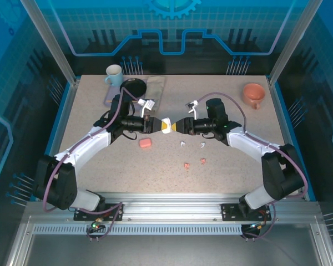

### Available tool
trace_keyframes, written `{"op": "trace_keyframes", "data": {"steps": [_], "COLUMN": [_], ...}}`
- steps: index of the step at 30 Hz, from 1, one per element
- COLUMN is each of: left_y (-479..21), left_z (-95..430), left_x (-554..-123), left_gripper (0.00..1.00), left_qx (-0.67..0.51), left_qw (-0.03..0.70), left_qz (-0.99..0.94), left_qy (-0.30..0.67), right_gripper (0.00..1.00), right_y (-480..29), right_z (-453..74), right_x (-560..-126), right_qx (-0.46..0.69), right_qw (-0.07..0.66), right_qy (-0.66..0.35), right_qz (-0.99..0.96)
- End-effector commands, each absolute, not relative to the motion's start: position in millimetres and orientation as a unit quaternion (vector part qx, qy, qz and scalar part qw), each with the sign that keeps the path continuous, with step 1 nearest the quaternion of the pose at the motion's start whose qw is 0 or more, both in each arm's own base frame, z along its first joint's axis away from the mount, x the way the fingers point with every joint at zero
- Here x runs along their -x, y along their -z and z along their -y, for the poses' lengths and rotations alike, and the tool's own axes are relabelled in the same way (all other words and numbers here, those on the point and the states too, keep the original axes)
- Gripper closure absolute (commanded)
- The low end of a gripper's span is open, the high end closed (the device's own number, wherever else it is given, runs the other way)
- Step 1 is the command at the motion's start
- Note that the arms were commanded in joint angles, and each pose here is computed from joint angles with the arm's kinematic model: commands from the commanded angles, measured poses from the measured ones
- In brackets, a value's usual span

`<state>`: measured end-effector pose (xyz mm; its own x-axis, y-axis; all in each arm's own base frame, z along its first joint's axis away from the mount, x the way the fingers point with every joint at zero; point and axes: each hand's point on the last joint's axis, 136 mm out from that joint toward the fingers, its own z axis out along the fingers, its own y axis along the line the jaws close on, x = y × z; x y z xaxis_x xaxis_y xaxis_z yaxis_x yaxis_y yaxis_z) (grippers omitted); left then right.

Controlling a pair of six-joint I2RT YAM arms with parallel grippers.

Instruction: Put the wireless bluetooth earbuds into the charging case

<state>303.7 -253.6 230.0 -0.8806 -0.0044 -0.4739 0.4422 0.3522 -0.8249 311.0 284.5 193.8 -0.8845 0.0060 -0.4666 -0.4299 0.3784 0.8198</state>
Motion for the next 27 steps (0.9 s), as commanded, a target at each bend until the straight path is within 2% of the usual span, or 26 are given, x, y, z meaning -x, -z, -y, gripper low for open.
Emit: {"op": "trace_keyframes", "data": {"steps": [1, 15, 20, 24, 27], "left_y": [-250, -253, -255, -254, -253], "left_z": [261, 265, 266, 266, 266], "left_x": [-301, -304, -304, -306, -306], "left_gripper": [1.0, 1.0, 1.0, 1.0, 1.0], "left_qx": [-0.169, -0.172, -0.173, -0.172, -0.172], "left_qw": [0.216, 0.218, 0.219, 0.219, 0.219], "left_qz": [-0.777, -0.775, -0.774, -0.775, -0.775], "left_qy": [0.566, 0.568, 0.568, 0.567, 0.567], "right_gripper": [0.6, 0.67, 0.8, 0.98, 1.0], "right_y": [-207, -216, -214, -213, -213], "right_z": [-294, -308, -309, -307, -304], "right_x": [-312, -302, -301, -303, -306], "right_qx": [0.15, 0.184, 0.186, 0.185, 0.179], "right_qw": [0.205, 0.185, 0.18, 0.182, 0.185], "right_qy": [-0.559, -0.587, -0.584, -0.579, -0.57], "right_qz": [-0.79, -0.767, -0.769, -0.773, -0.78]}}
